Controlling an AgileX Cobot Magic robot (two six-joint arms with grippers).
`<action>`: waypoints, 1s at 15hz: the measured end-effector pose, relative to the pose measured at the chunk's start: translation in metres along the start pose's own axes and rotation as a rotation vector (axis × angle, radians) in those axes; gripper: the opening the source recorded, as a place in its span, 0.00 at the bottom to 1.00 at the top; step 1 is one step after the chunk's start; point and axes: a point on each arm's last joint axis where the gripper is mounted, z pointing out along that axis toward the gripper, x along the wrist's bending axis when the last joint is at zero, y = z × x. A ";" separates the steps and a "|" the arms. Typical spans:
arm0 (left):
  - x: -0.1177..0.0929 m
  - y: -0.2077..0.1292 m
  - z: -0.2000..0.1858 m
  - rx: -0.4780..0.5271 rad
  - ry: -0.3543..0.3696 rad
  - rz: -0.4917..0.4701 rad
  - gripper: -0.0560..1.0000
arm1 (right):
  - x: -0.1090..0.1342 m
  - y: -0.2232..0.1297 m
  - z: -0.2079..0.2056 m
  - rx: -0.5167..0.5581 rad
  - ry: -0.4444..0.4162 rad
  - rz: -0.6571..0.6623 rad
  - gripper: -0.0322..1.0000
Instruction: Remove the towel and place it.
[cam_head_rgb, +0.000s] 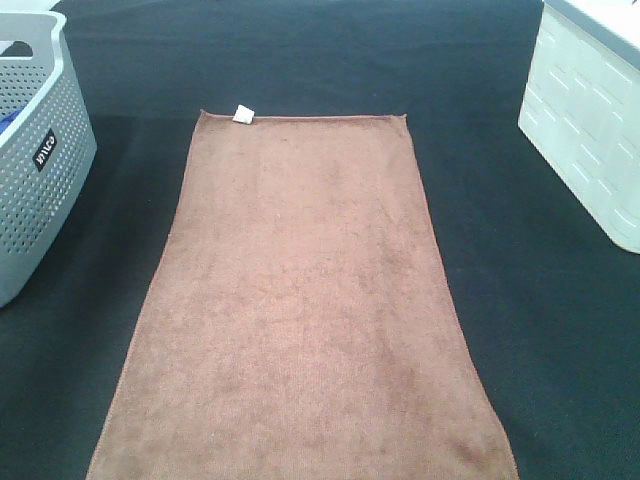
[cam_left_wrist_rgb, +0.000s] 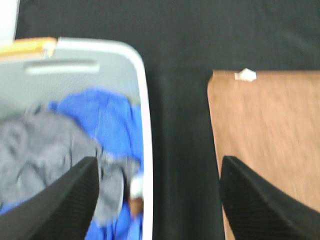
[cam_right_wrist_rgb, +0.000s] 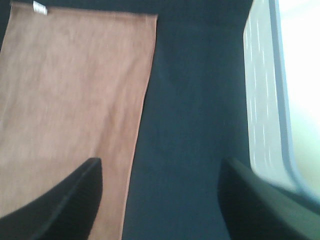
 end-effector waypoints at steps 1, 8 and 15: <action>0.002 -0.014 -0.014 0.021 0.001 0.002 0.67 | 0.000 -0.018 -0.009 0.017 0.000 0.001 0.65; 0.022 -0.167 -0.117 -0.049 -0.001 -0.045 0.67 | 0.000 -0.161 -0.059 0.056 -0.002 0.031 0.65; 0.043 -0.310 -0.178 -0.288 0.050 -0.001 0.67 | -0.002 -0.270 -0.089 -0.169 -0.003 0.028 0.71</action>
